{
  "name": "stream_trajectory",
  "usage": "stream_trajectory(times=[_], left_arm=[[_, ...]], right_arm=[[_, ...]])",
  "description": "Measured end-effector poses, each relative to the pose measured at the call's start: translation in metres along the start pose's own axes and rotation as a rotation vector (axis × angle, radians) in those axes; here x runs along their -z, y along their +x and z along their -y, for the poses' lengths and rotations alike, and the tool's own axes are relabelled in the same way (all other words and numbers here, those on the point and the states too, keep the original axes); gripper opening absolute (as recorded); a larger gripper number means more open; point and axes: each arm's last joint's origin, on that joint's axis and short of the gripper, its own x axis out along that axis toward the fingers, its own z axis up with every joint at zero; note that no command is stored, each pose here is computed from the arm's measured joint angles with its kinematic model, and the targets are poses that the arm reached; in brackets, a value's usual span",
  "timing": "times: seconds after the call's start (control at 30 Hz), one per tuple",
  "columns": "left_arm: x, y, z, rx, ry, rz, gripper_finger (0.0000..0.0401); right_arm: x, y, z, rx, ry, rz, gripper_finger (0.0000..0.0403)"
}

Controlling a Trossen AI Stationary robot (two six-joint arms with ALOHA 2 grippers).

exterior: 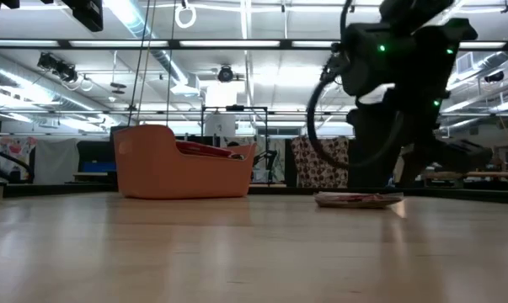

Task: Sort popcorn bags into baskets
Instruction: Put the red popcorn bag into the orange bin

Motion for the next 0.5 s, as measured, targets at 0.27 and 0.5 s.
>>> stream_trajectory(times=[0.27,0.5], left_arm=[[0.000,0.001,-0.002,-0.011,0.002,0.001,0.0117],[0.000,0.002,-0.003,-0.023,0.004,0.001,0.0117]], right_arm=[[0.001,0.011,-0.006,0.059,0.016,0.027,0.0151],[-0.005,0.020,-0.011,0.085,-0.005,0.125,0.0151]])
